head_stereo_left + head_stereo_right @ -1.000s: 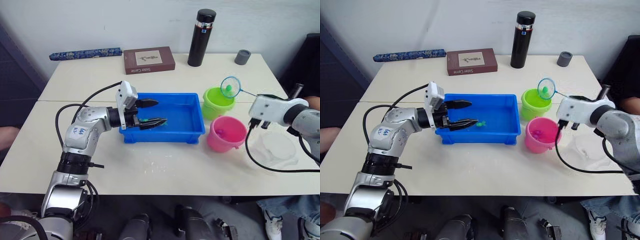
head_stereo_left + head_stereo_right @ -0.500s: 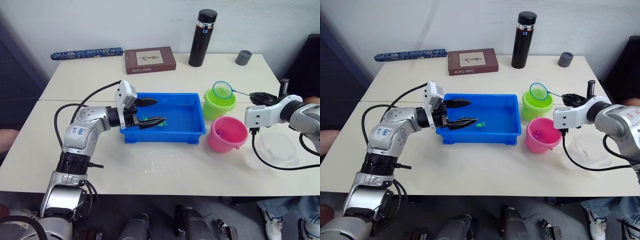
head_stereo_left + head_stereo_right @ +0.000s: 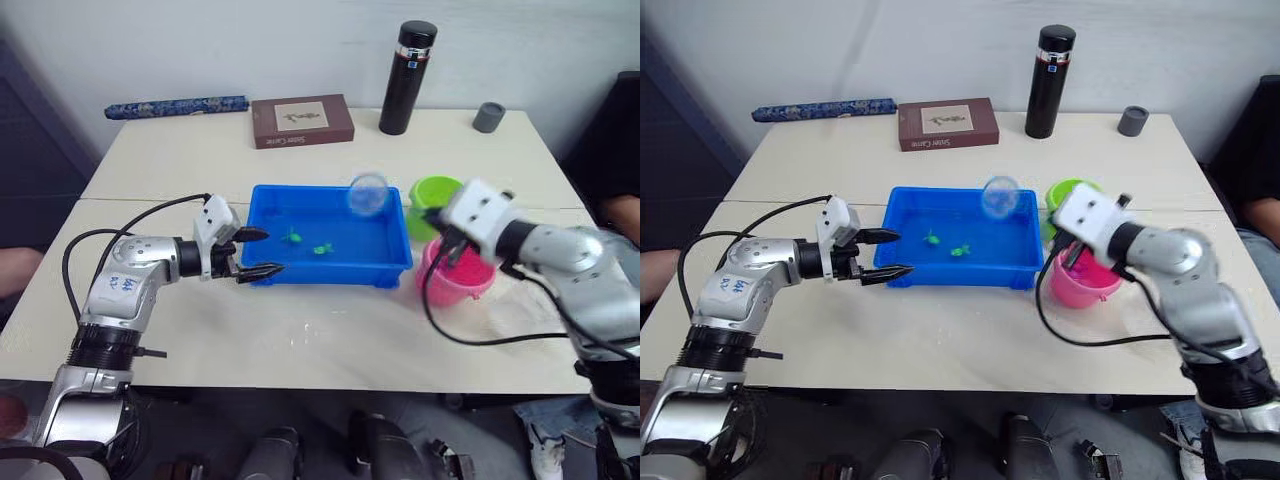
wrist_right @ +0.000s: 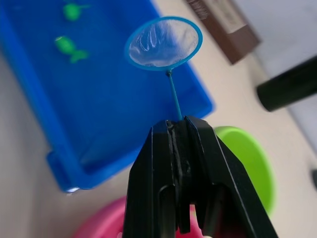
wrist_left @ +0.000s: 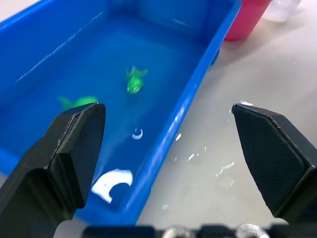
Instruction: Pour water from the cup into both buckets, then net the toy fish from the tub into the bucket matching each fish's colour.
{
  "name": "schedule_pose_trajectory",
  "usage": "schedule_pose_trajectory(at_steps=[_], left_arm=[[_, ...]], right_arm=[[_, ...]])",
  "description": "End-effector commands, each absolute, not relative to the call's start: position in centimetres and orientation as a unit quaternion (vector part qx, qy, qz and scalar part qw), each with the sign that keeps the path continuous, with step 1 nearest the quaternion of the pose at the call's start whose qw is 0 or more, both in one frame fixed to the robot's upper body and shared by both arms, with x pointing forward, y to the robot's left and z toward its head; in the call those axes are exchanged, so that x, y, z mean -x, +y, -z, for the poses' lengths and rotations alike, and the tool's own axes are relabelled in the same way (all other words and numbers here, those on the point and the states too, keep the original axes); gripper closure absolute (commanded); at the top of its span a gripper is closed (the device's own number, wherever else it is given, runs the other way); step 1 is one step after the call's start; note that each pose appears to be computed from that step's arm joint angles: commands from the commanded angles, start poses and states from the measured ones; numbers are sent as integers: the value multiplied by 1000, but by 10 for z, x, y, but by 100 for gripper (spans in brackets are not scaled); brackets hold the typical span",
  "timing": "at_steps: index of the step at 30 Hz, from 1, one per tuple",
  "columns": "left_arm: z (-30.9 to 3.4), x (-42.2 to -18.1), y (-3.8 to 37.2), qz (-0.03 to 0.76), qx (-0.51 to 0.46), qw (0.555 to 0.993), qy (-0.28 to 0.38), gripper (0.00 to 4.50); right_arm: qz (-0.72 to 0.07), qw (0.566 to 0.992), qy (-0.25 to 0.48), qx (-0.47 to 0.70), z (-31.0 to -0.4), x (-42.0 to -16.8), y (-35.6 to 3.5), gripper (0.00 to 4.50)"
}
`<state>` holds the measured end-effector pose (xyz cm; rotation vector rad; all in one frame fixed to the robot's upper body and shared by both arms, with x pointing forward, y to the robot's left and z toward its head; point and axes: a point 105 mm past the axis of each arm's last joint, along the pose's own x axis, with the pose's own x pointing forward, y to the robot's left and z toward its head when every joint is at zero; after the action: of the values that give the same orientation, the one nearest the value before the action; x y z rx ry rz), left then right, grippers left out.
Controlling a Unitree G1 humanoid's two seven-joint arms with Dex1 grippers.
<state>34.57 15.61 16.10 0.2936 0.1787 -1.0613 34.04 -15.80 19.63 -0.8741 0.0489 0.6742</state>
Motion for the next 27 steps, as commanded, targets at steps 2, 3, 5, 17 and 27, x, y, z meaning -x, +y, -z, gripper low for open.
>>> schedule_pose_trajectory(at_steps=[2,3,5,17,27], left_arm=[[-179,-340,168,486,-159,857,64,10],[-179,-338,171,483,-160,858,66,10],[-179,-336,175,477,-163,861,69,10],[-183,-328,183,456,-165,872,68,10],[-184,-329,183,453,-163,874,62,10]], right_arm=[[-308,829,9,466,-192,-350,-156,450],[-309,825,10,473,-187,-352,-155,450],[-310,816,12,488,-180,-357,-153,450],[-401,800,16,446,-155,-355,-108,450],[-428,837,46,338,-157,-343,-100,450]])
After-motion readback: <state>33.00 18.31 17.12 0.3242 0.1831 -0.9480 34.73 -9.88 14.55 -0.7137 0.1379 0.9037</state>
